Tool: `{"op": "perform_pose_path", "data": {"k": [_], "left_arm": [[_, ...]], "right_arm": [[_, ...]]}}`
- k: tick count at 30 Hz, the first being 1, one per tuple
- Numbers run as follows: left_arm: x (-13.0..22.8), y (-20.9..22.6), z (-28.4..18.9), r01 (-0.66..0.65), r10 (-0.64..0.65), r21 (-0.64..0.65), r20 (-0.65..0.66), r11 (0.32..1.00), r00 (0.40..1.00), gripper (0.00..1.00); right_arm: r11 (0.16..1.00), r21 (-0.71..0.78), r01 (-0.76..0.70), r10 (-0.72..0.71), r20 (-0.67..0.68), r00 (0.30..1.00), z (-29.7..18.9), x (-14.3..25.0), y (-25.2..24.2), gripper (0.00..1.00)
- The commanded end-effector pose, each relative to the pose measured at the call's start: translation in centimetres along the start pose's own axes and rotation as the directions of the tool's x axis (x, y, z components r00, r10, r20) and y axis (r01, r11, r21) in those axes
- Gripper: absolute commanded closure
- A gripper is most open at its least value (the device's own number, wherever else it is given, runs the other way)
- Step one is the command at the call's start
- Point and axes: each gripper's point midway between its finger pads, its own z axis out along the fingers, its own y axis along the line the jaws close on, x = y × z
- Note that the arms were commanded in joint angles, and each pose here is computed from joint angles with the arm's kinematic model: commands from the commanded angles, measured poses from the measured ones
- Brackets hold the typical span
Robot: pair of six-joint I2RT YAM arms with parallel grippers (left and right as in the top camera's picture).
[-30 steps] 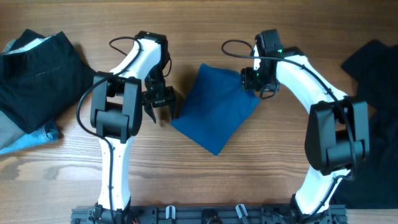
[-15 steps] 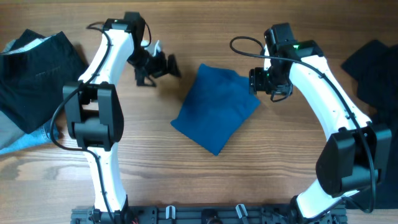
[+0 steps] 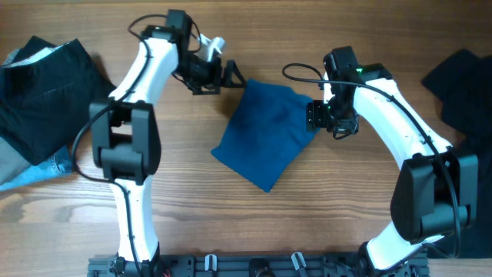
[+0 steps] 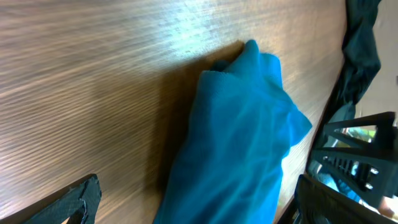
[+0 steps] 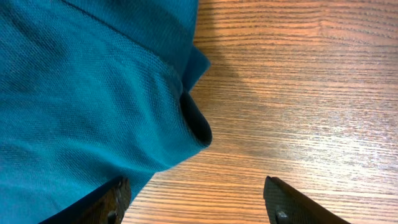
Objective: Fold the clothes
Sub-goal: 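Grasp the folded teal bundle's top edge with the left gripper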
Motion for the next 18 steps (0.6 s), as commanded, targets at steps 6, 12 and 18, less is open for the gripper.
{"op": "perform_pose_path", "data": {"k": [6, 12, 18], "left_arm": [[3.3, -0.4, 8.1, -0.002, 0.01, 0.044, -0.181, 0.999, 0.983, 0.0], [6.1, -2.5, 11.3, -0.022, 0.035, 0.048, -0.283, 0.999, 0.958, 0.36], [6.6, -3.0, 11.7, -0.027, 0.04, 0.047, -0.301, 0.999, 0.953, 0.96]], "right_arm": [[1.0, -0.015, -0.009, 0.009, -0.002, 1.0, 0.0, 0.2, 0.2, 0.26], [1.0, -0.013, -0.009, 0.009, -0.002, 1.0, 0.0, 0.2, 0.1, 0.26], [1.0, -0.013, -0.009, 0.009, 0.002, 1.0, 0.0, 0.1, 0.1, 0.27]]}}
